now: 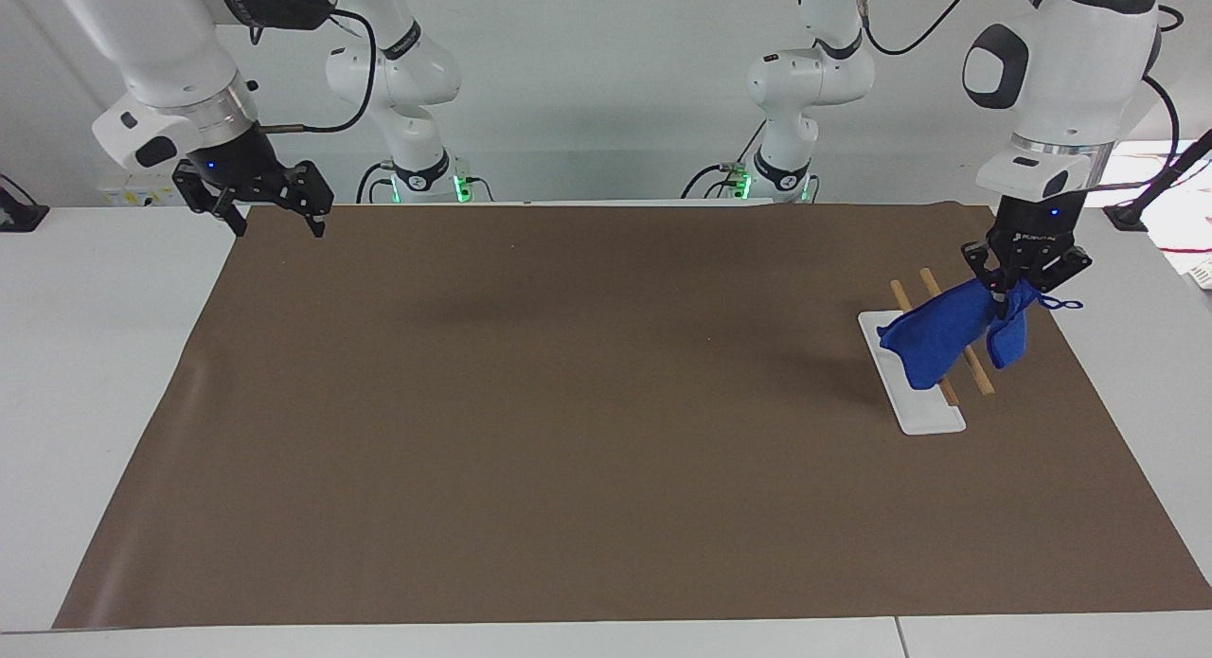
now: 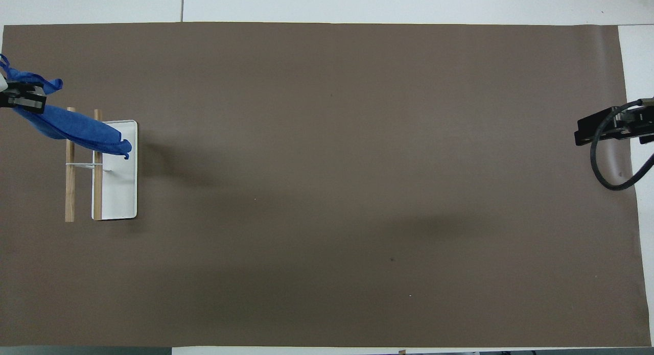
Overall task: Right arm passes towel to left arm to hang
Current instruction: 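Carry the towel with the left gripper over the wooden rack, then lower the towel over the rack crossbar and open the left gripper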
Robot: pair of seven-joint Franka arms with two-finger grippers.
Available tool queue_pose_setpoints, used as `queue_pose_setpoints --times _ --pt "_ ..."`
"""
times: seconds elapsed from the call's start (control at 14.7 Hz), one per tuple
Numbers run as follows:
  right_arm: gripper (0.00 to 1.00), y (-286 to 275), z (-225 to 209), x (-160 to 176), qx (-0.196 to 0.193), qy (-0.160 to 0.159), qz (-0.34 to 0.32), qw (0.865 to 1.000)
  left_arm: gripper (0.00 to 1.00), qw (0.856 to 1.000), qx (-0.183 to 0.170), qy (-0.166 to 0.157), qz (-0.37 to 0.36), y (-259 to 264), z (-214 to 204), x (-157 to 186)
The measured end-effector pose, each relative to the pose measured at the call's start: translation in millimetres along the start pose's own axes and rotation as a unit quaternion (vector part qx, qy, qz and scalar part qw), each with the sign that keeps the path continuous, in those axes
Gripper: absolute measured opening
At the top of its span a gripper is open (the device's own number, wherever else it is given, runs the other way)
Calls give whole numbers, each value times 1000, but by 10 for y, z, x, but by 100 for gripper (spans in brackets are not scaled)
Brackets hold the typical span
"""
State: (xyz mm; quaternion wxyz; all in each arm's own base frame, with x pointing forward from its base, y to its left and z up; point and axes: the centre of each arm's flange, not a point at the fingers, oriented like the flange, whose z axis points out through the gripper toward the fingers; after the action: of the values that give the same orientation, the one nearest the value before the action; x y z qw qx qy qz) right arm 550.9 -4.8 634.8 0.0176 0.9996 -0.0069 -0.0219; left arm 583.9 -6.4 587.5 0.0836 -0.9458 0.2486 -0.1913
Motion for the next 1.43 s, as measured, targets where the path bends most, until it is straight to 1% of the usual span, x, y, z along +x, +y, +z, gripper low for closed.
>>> queue_pose_setpoints --times 0.14,0.41,0.55,0.82,1.09,1.23,1.43 --pt "100 -1 -11 14 0 7 0 1000 3 999 -4 -3 37 41 76 27" --pt "100 -3 -14 18 0 8 0 1000 3 997 -10 -4 75 265 130 145" --pt "100 -2 -13 18 0 8 0 1000 3 992 -7 -2 125 422 120 227" --pt "100 0 -12 15 0 7 0 1000 3 975 -5 1 223 408 153 248" --pt "100 39 -3 -22 0 -8 5 1000 3 949 -5 -7 315 243 222 161" --pt "100 34 5 -22 0 -9 19 1000 3 938 -8 -15 347 154 291 72" --pt "100 27 21 -23 0 -11 30 999 3 925 -17 -28 377 61 419 -76"
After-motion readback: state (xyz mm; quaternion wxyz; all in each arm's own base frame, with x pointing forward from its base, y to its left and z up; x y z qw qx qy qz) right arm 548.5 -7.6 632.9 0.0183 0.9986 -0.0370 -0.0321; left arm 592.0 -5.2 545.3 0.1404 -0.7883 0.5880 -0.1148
